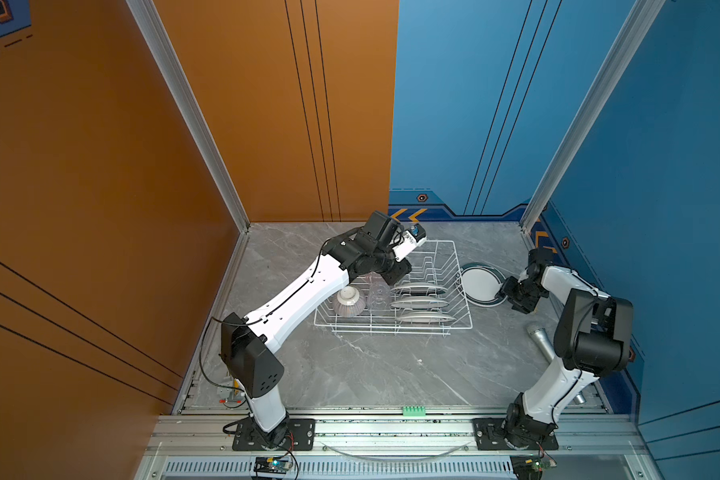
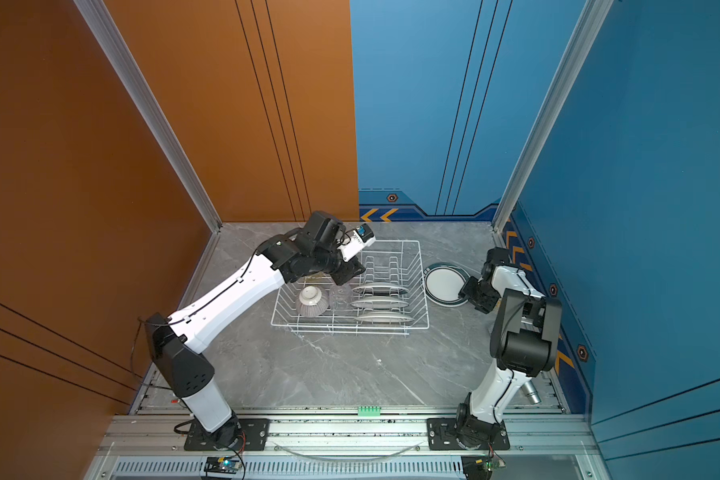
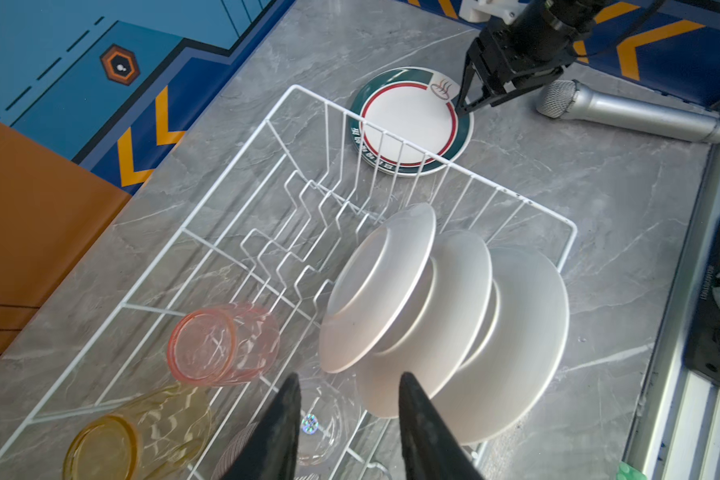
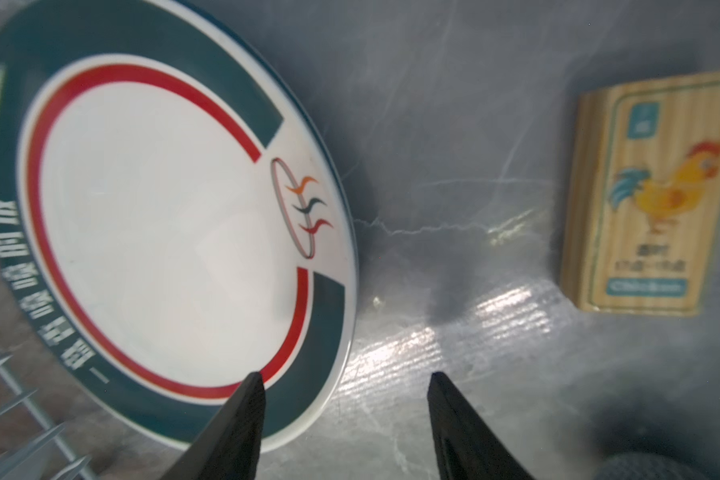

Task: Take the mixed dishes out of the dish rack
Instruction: 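Open and raise the right gripper while the left gripper reaches into the rack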

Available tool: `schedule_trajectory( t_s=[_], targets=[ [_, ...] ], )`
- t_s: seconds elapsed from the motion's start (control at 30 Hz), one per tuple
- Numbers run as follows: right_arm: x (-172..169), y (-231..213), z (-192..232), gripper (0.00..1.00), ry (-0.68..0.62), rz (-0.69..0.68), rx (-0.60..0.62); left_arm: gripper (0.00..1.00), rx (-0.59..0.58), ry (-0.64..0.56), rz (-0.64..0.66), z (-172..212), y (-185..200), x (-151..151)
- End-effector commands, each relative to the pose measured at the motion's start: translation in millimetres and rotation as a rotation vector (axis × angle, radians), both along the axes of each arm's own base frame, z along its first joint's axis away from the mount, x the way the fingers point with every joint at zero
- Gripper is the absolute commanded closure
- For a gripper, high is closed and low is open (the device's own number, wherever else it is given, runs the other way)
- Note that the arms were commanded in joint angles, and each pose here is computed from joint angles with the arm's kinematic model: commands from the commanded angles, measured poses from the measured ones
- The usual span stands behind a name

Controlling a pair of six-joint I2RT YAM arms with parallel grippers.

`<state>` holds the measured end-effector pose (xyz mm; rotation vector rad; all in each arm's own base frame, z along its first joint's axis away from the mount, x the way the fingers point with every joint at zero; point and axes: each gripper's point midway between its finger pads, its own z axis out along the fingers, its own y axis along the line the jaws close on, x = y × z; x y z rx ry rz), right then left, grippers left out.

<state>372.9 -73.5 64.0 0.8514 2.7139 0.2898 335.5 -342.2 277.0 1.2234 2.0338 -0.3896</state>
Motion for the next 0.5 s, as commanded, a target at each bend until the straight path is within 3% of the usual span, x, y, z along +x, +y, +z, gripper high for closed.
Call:
schedule_trajectory(
  t_s=[0.0, 0.27, 0.47],
  targets=[
    [3, 12, 37, 0.39, -0.082, 0.041, 0.012, 0.6, 0.06, -0.012, -0.095, -11, -8, -15],
    [17, 32, 97, 0.39, -0.225, 0.097, -0.004, 0.63, 0.198, -0.018, -0.181, -46, -28, -18],
    [19, 37, 114, 0.39, -0.267, 0.111, -0.011, 0.63, 0.276, -0.027, -0.2, -65, -35, -8]
  ],
)
